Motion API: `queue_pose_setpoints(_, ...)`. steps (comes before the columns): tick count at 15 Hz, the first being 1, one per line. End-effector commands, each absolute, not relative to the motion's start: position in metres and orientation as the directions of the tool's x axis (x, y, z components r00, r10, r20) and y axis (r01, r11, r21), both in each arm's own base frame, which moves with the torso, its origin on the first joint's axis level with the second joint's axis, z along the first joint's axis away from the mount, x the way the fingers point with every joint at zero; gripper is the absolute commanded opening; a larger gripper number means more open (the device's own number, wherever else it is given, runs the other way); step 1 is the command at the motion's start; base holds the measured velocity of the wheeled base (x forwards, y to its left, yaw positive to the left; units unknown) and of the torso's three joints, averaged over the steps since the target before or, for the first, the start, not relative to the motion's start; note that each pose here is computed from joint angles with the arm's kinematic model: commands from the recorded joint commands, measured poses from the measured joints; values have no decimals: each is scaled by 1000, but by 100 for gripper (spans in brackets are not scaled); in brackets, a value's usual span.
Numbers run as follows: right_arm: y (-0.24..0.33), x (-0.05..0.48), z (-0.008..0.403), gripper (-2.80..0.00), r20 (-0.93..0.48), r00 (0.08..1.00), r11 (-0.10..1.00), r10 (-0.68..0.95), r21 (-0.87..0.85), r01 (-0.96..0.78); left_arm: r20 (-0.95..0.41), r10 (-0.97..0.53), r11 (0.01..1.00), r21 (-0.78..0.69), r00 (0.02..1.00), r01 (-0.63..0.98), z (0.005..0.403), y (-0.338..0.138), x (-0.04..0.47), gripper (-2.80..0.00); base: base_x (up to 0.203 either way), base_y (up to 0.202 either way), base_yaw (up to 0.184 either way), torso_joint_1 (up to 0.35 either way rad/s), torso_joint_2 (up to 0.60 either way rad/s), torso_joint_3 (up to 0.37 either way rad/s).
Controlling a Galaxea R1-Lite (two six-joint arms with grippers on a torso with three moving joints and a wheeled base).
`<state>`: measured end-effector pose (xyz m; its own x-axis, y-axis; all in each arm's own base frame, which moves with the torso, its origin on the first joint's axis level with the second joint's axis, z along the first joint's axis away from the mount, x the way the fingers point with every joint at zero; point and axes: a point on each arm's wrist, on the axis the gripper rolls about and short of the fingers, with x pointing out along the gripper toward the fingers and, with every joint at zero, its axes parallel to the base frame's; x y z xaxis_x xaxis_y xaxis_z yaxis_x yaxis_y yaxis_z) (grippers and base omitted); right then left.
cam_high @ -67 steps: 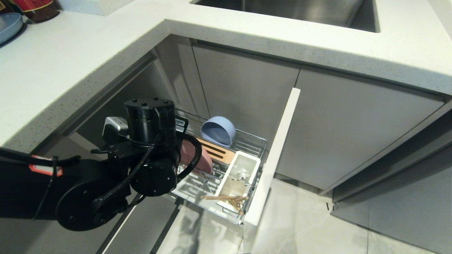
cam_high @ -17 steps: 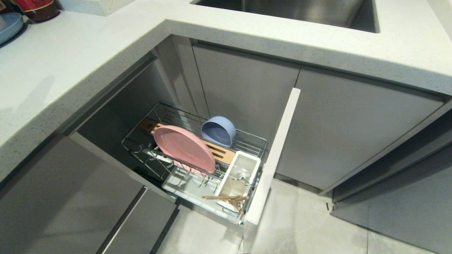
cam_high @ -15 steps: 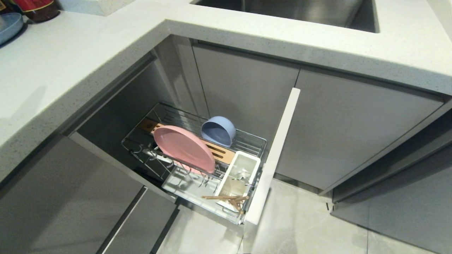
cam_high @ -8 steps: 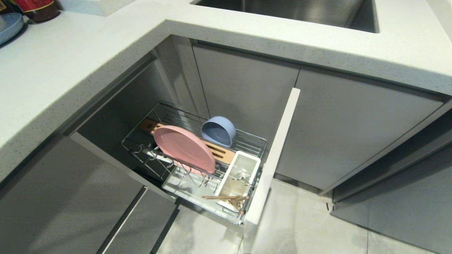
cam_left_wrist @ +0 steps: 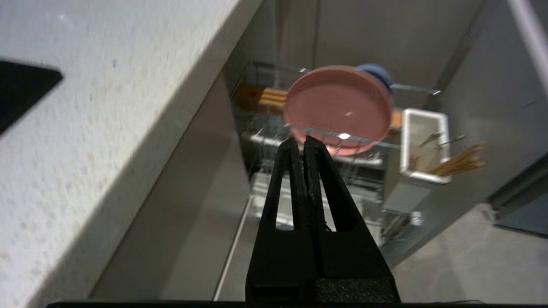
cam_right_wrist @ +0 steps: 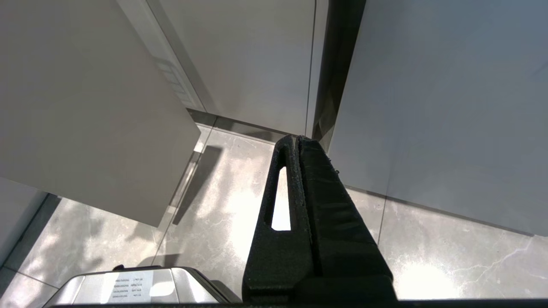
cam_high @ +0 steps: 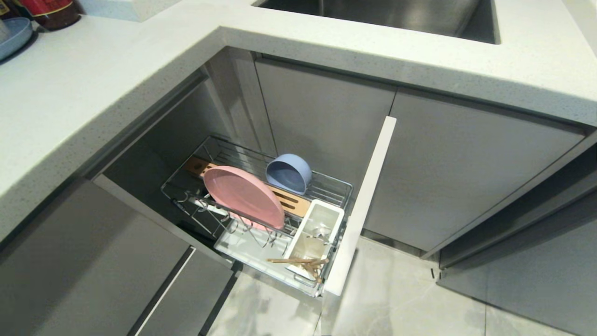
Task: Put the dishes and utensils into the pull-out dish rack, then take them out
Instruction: Take the plate out of the cupboard
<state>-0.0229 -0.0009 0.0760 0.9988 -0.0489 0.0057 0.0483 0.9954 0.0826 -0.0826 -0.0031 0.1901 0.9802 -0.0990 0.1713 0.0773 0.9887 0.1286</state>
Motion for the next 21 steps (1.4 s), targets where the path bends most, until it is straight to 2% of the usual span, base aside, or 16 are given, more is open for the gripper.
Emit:
queue_pose_setpoints(1,-1,-23,76,-280,11,999,995,-49,83,48,195,-57,991,131,979,32,156,-2,-65,-280,0,0,0,0,0,0)
queue_pose_setpoints(3,-1,-23,76,-280,11,999,995,-49,83,48,222,-34,991,131,975,4,128,-1,-41,-280,0,0,0,0,0,0)
queue_pose_setpoints(5,-1,-23,76,-280,11,999,995,-49,83,48,194,-23,991,131,981,-3,100,-1,-27,-280,0,0,0,0,0,0)
queue_pose_setpoints(6,-1,-23,76,-280,11,999,995,-50,83,49,163,-23,992,126,986,2,92,-1,-24,-280,0,0,0,0,0,0)
queue_pose_setpoints(8,-1,-23,76,-280,11,999,995,-49,83,48,13,-43,988,151,999,41,77,-1,-23,-280,0,0,0,0,0,0)
queue_pose_setpoints(9,-1,-23,76,-280,11,999,995,-49,83,48,-29,-56,987,152,998,60,74,-1,-23,-280,0,0,0,0,0,0)
queue_pose_setpoints(21,-1,-23,76,-280,11,999,995,-49,83,48,-10,-43,996,83,999,44,75,-1,-23,-280,0,0,0,0,0,0)
